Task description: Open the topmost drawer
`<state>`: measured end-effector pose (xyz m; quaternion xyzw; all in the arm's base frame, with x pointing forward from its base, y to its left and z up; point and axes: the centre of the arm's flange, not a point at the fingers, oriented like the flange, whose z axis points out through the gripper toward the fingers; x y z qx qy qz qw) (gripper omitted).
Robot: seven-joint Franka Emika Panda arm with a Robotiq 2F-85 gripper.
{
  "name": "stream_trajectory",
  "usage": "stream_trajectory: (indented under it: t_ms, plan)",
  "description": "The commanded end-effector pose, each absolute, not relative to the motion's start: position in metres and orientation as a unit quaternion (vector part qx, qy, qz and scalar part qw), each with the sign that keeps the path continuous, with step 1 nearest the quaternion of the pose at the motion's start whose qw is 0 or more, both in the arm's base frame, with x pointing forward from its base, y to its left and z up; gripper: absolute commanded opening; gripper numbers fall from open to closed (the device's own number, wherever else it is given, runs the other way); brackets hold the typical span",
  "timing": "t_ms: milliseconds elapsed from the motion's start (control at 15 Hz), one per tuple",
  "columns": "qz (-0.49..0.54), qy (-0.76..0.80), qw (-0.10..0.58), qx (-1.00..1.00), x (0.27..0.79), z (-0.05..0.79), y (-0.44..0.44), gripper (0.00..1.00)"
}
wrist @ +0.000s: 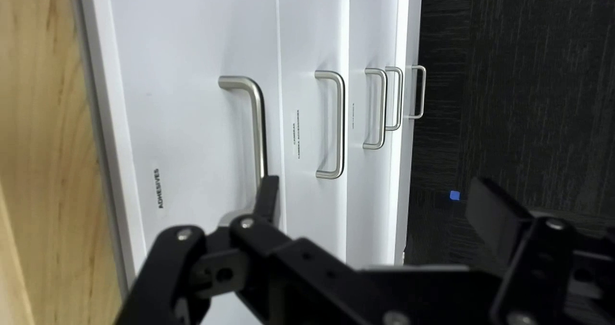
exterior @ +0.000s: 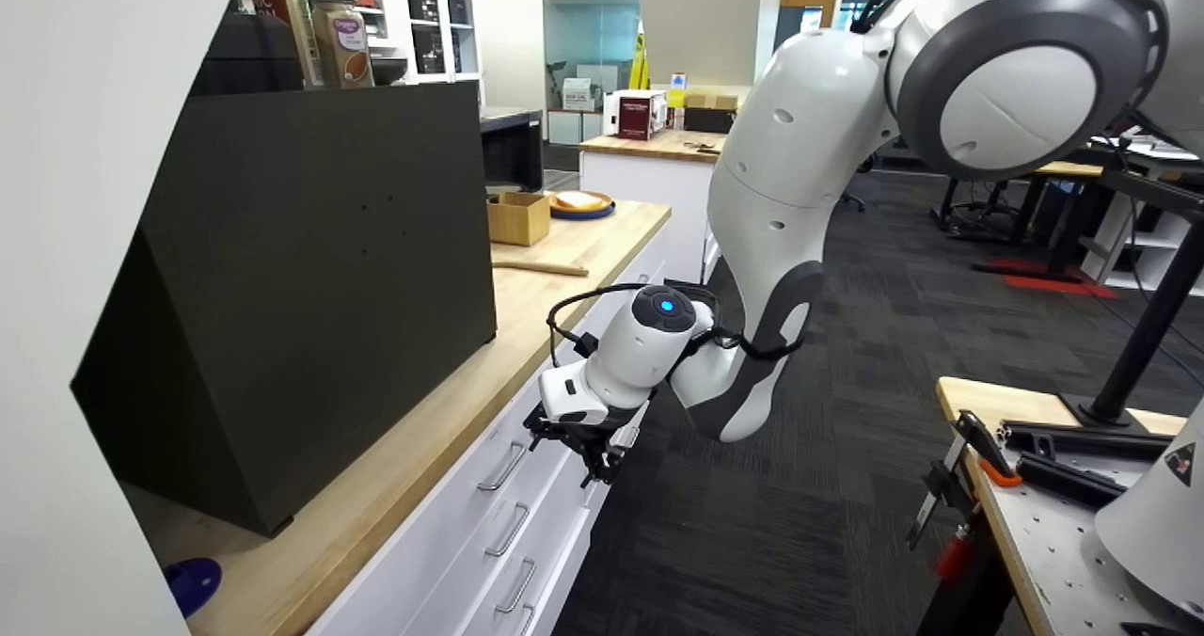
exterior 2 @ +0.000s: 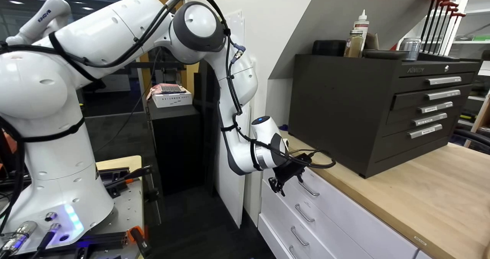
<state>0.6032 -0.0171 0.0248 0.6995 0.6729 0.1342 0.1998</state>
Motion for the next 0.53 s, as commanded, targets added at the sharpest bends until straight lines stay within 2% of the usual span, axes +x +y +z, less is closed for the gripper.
stream_trajectory:
  t_ms: [0, 467]
  plan:
    - [0.150, 0.673, 0.203, 0.696, 0.622, 0.020, -0.022, 1.00]
    - [0.176, 0.667, 0.186, 0.700, 0.641, 0.007, -0.019, 1.00]
